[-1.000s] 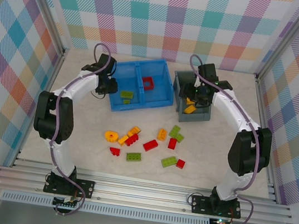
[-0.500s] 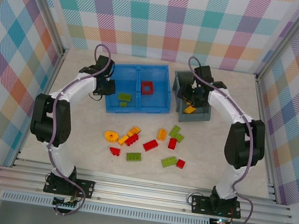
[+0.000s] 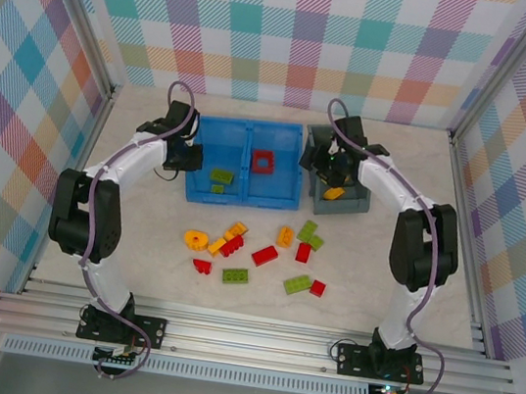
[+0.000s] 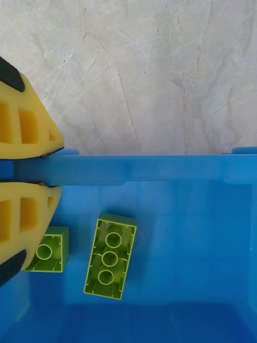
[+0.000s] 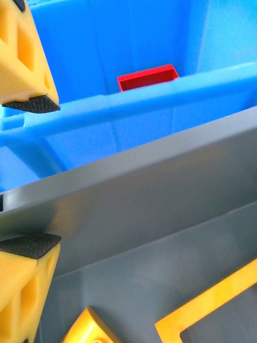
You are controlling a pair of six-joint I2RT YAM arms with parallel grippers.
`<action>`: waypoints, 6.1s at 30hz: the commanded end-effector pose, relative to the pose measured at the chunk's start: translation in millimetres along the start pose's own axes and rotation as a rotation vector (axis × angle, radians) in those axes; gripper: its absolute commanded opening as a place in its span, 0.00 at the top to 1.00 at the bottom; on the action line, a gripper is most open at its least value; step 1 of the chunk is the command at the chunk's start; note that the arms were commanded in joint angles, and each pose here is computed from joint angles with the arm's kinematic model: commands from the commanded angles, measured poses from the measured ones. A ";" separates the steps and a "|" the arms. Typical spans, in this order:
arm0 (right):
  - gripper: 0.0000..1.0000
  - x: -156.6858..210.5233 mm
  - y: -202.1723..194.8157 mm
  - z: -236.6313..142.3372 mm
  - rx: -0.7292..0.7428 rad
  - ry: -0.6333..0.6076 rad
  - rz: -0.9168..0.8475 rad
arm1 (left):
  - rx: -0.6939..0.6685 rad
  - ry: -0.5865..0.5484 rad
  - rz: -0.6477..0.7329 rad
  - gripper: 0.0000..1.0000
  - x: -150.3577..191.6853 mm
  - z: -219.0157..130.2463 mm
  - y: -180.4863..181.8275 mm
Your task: Sort the legos into containers by color
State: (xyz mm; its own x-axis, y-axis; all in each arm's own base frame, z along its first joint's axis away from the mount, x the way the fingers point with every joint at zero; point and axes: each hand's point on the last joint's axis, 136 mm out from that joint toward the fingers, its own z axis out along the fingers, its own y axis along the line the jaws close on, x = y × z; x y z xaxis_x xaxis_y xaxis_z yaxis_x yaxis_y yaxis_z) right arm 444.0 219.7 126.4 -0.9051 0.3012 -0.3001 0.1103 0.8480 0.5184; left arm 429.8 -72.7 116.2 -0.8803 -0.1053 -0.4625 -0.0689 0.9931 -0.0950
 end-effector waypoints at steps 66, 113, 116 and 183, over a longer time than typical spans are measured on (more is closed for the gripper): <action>0.36 285.3 -9.7 -171.7 0.042 0.001 -0.501 | 0.178 0.174 -0.516 0.36 270.9 -104.3 -138.1; 0.34 263.6 11.6 -187.9 -0.027 -0.121 -0.543 | -0.092 -0.056 -0.893 0.88 182.2 -95.4 -127.8; 0.34 260.3 42.4 -184.3 -0.110 -0.168 -0.604 | -0.109 -0.129 -0.701 0.88 134.5 -117.9 -109.9; 0.37 173.5 -10.8 4.3 0.291 0.031 -0.158 | 0.425 -0.365 0.025 0.37 84.2 -217.7 -170.0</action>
State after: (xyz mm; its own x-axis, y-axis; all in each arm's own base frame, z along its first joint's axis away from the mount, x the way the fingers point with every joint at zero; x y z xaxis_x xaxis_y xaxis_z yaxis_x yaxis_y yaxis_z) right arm 283.4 257.8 58.2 -0.9250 0.1563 -0.3463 0.0888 0.9752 0.2028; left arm 282.2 -214.8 273.8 -0.6567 -0.1999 -0.7271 0.0717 0.9433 -0.3241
